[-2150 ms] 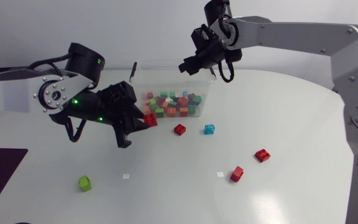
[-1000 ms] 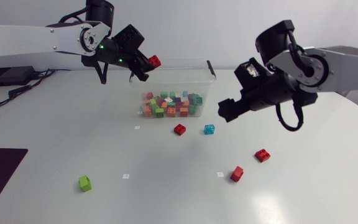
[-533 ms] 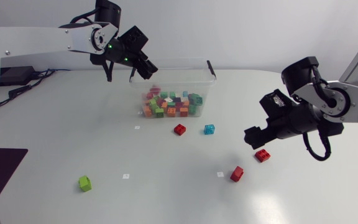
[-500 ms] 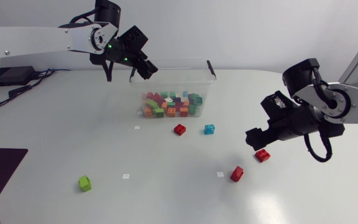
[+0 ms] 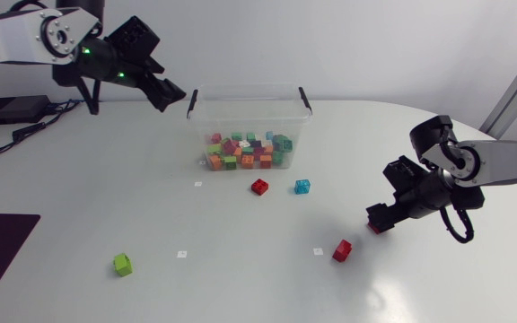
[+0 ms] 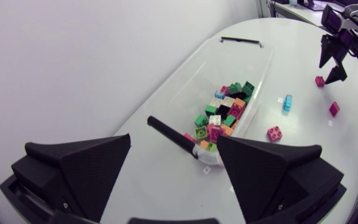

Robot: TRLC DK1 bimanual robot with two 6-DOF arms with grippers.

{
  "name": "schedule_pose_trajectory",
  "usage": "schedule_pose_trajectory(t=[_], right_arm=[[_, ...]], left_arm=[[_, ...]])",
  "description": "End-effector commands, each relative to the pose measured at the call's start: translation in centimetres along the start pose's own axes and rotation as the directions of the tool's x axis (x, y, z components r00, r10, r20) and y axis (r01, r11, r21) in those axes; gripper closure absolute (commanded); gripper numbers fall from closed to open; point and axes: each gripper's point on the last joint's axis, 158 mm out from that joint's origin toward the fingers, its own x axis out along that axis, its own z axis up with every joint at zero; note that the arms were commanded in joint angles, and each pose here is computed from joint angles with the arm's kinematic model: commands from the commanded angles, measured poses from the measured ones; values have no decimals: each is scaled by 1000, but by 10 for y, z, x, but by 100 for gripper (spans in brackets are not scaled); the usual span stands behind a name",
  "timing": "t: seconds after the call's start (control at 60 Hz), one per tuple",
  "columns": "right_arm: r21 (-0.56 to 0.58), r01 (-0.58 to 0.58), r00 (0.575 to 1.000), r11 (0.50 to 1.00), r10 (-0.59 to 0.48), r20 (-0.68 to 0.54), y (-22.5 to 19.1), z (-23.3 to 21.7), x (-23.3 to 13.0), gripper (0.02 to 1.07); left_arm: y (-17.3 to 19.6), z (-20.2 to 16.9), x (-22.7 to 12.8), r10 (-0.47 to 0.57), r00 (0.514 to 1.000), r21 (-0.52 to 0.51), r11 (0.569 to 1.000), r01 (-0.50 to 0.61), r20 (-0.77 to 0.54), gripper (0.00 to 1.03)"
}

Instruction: Place the duplo bricks in the container

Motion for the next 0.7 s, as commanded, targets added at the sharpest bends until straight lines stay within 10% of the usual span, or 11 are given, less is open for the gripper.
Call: schedule_pose_trajectory(t=[0.0,0.233,0.383,0.5,0.683], right_arm=[[-22,-5,999,1000,4,-40,-3,-12,15,14],[-47,-14,998,999,12,-54,-1,-13,33,17],[-62,-21,998,998,18,-62,0,-16,42,34],[-84,-25,998,996,20,-56,3,-15,42,68],[-91,-13,999,996,10,-32,1,-7,25,69]], left_arm=[[-8,-23,-20,-12,999,35,999,14,-52,5],[-61,-91,-50,-100,979,122,985,123,-179,5],[-85,-142,-60,-154,952,159,967,200,-264,6],[-109,-178,-71,-209,922,207,936,286,-326,6],[-132,-210,-88,-271,881,220,901,374,-388,6]])
